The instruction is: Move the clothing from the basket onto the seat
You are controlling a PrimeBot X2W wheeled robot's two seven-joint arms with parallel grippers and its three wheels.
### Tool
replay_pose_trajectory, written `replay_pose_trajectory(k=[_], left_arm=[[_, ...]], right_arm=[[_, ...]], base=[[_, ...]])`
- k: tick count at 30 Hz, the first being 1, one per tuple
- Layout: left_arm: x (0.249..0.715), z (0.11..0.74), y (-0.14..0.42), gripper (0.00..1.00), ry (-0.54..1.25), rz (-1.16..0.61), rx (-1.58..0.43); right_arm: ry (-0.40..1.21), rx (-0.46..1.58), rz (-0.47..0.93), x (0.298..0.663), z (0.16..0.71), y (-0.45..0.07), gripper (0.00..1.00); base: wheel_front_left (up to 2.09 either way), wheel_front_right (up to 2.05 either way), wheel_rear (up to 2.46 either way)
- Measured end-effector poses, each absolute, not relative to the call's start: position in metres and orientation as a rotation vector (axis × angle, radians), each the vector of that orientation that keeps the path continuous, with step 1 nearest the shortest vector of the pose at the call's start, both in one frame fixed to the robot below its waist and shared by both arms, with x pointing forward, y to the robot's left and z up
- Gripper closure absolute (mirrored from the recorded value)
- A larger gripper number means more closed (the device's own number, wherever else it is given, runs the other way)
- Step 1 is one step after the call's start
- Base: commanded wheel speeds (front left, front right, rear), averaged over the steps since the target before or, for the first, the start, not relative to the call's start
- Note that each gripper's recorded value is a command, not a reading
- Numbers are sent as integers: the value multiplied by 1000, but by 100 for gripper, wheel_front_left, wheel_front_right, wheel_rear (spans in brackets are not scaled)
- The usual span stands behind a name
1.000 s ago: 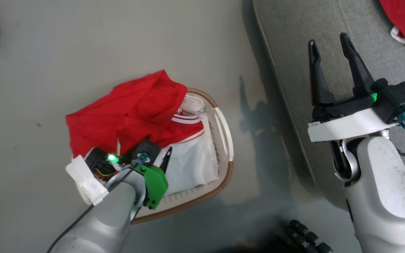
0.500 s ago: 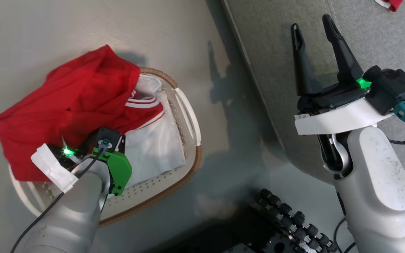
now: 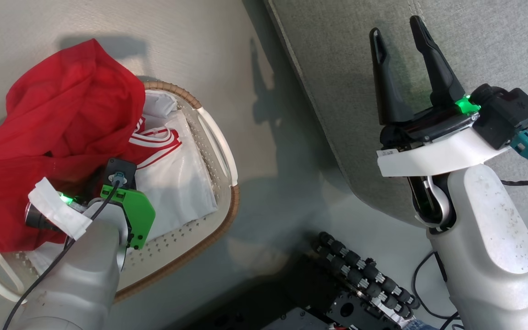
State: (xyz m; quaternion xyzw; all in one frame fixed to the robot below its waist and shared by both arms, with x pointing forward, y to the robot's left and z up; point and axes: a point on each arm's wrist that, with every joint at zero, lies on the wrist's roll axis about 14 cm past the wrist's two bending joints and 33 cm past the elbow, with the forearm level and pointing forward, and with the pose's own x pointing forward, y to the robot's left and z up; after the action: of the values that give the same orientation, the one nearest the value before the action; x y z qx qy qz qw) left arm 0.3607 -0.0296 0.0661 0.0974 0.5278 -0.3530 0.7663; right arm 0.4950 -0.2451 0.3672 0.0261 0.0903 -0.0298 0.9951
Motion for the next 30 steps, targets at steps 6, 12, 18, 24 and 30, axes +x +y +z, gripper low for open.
replay_pose_trajectory(k=[6, 12, 18, 24, 30], left_arm=[[358, 65, -30, 100, 1159, -763, 207], [362, 73, -31, 100, 1129, -754, 187], [363, 90, -37, 100, 1088, -765, 150], [367, 117, -45, 100, 1008, -802, 127], [370, 148, -49, 100, 926, -831, 114]], right_arm=[[182, 52, -71, 494, 368, -249, 0], [168, 57, -73, 495, 373, -249, 0], [154, 53, -70, 495, 379, -248, 0], [149, 41, -61, 491, 386, -243, 0], [126, 31, -54, 487, 400, -239, 0]], base=[[0, 0, 0], [0, 0, 0], [0, 0, 0], [0, 0, 0], [0, 0, 0]])
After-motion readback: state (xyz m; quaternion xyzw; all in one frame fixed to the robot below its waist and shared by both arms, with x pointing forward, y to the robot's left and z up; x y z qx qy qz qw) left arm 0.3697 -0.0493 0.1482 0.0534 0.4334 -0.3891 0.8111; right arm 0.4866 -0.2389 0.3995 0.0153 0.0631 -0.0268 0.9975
